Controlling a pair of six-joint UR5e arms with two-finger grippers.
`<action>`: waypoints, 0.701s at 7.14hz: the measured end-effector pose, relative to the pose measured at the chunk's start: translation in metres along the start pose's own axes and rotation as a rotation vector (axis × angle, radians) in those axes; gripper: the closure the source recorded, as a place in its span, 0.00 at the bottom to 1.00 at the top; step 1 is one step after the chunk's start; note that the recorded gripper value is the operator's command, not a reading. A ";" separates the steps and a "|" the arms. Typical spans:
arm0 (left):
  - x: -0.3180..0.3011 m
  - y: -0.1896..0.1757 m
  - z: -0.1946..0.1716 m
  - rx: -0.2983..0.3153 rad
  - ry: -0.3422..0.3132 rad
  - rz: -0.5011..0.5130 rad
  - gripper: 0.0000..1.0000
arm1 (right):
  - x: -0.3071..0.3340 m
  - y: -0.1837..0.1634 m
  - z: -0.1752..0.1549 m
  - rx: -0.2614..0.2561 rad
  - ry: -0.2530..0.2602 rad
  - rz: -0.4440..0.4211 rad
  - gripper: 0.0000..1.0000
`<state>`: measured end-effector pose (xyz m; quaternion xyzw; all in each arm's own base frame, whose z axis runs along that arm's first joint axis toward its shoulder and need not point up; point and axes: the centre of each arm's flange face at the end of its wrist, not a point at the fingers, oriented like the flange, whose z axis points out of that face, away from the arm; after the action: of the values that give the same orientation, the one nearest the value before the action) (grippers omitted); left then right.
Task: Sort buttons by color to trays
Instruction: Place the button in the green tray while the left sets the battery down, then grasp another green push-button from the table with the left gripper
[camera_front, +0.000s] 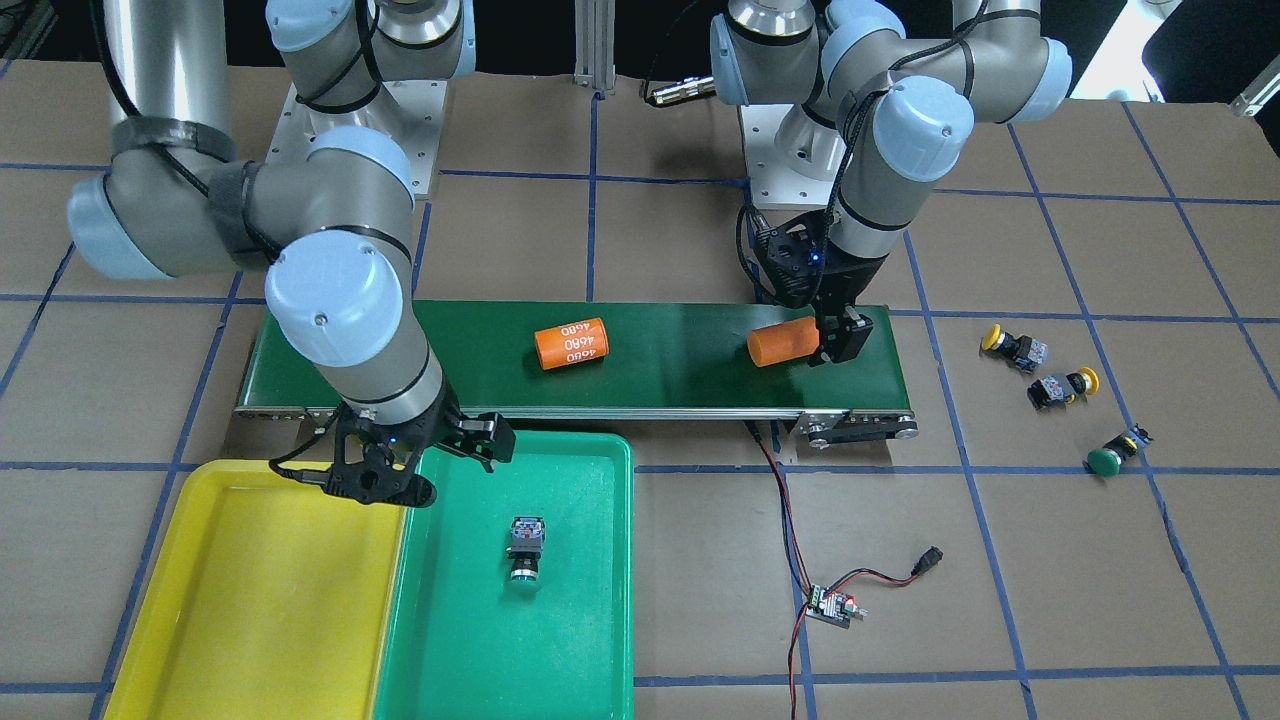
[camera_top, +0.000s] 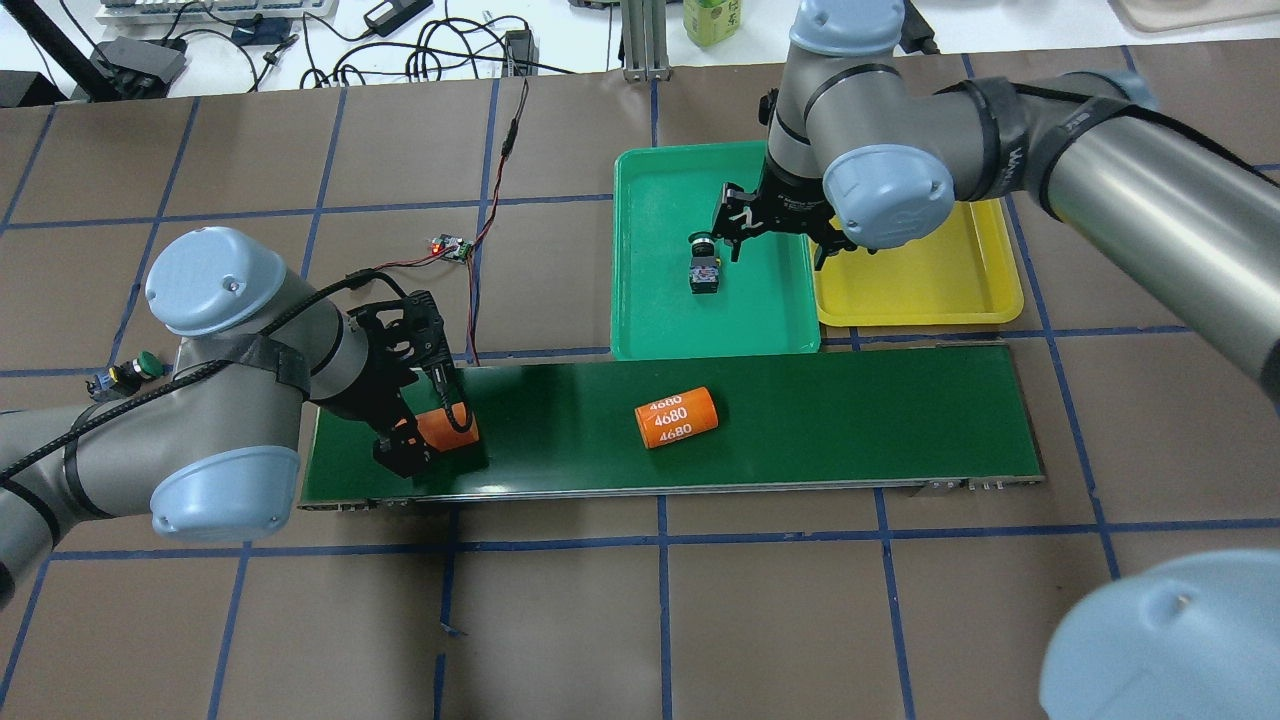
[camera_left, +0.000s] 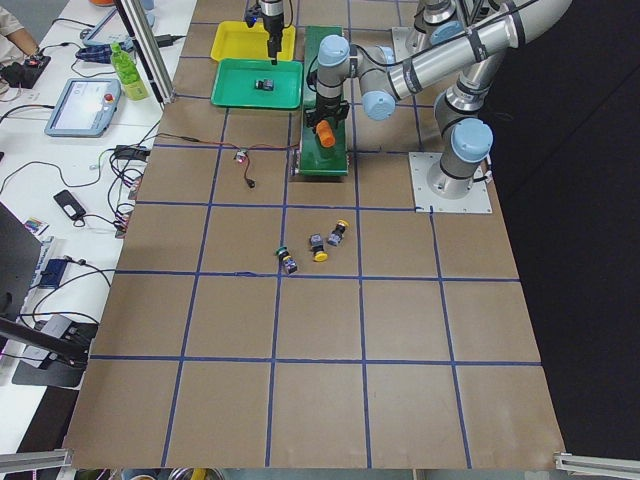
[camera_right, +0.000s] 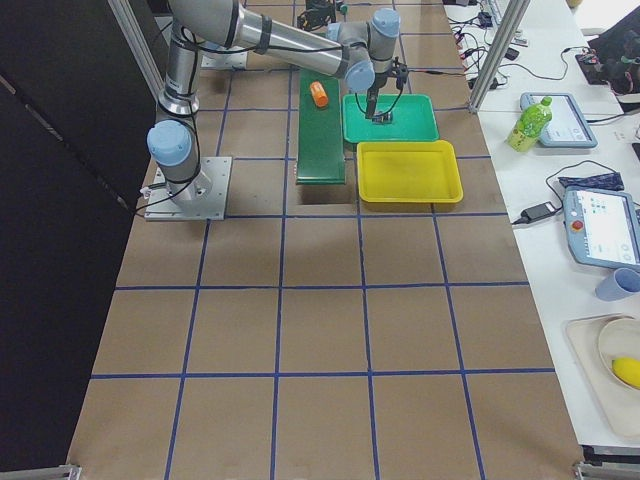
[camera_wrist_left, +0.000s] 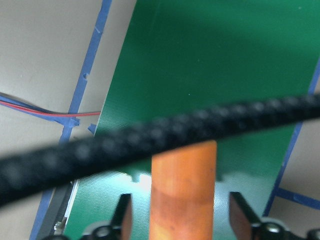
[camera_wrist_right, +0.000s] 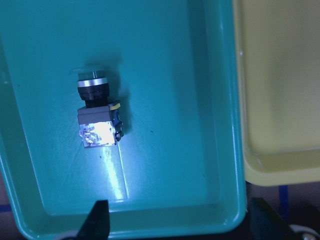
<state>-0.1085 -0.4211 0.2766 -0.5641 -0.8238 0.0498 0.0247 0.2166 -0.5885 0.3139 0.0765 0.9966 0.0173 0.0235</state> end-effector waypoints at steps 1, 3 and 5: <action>-0.010 0.004 -0.012 0.003 -0.026 -0.028 0.00 | 0.021 0.017 -0.041 -0.017 0.008 0.027 0.00; -0.070 0.064 -0.045 -0.010 -0.088 -0.199 0.00 | 0.054 0.062 -0.121 0.004 0.003 0.067 0.00; -0.159 0.176 -0.069 -0.021 -0.091 -0.416 0.00 | 0.063 0.095 -0.149 0.032 -0.004 0.071 0.00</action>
<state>0.1194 -0.5026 0.3281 -0.3792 -0.9233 0.0605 -0.0086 0.1611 -0.4896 0.4634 0.1123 0.9934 0.0018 0.0237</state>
